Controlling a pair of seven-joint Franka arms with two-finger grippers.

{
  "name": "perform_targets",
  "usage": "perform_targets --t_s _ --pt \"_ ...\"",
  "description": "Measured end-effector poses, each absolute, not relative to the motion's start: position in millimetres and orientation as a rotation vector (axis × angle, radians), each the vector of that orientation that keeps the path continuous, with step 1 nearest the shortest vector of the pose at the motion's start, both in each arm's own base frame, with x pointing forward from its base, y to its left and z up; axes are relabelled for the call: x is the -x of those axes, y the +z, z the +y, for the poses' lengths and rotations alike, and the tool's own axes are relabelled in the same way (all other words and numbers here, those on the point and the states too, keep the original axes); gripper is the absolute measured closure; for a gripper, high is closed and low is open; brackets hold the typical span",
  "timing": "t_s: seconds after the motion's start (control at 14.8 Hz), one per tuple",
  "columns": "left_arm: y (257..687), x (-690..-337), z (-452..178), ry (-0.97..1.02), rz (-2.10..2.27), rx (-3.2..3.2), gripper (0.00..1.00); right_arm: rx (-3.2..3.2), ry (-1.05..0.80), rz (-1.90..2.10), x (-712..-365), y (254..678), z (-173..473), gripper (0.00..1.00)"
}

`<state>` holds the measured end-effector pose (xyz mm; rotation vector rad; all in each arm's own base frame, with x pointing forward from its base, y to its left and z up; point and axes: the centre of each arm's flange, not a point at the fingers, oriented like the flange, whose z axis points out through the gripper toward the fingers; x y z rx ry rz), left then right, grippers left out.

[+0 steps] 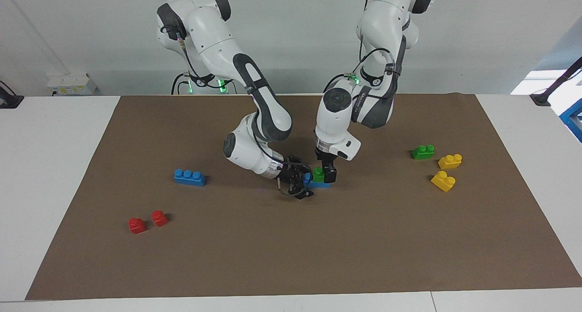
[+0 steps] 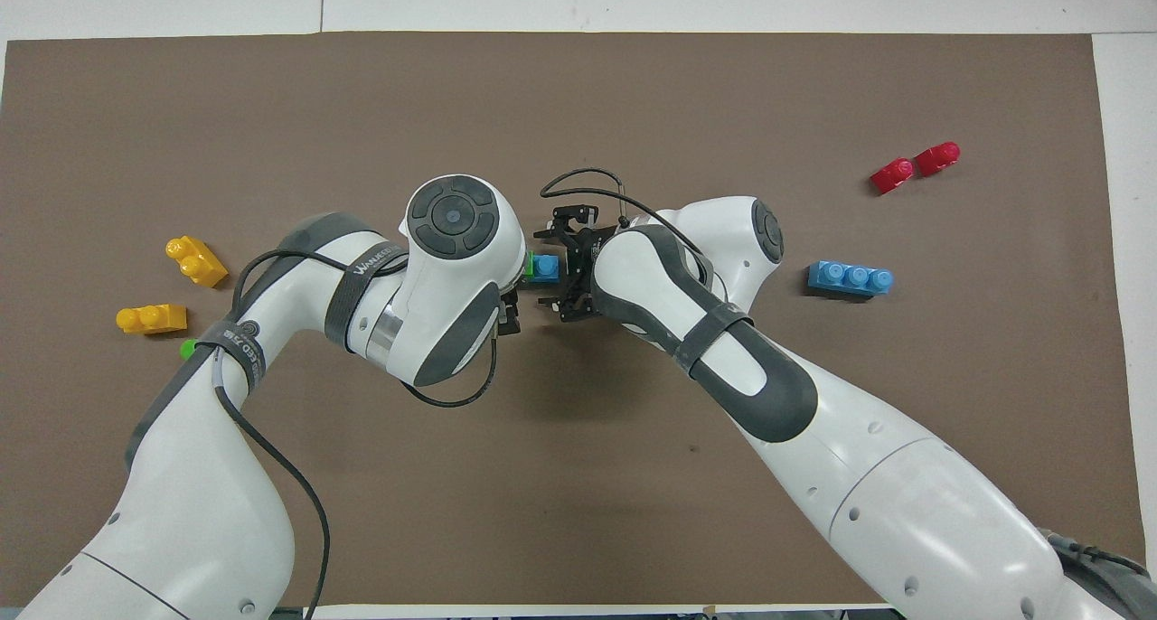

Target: Remove green block with left arm and hold with right

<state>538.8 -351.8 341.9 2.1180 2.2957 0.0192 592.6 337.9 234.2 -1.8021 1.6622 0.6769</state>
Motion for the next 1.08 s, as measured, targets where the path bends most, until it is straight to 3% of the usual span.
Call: perform_targets --t_s 0.34,0.74,0.81,0.94,1.08 --pt "341.9 -539.8 -350.3 0.020 2.297 -2.117 0.00 1.793 0.662 1.662 -595.0 239.3 336.5 0.61" --pt "342.3 -539.8 -350.2 0.021 2.297 -2.116 0.00 1.793 0.661 1.661 -595.2 239.8 336.3 0.63" --pt "342.3 -539.8 -350.3 0.021 2.296 -2.117 0.09 1.793 0.661 1.662 -595.2 239.8 336.3 0.63" --pt "342.5 -539.9 -350.2 0.021 2.295 -2.117 0.12 1.793 0.661 1.662 -595.2 239.8 336.2 0.63" --pt "346.4 -544.1 -348.5 0.039 2.283 -2.108 0.34 1.793 0.661 1.661 -595.1 239.8 336.3 0.63"
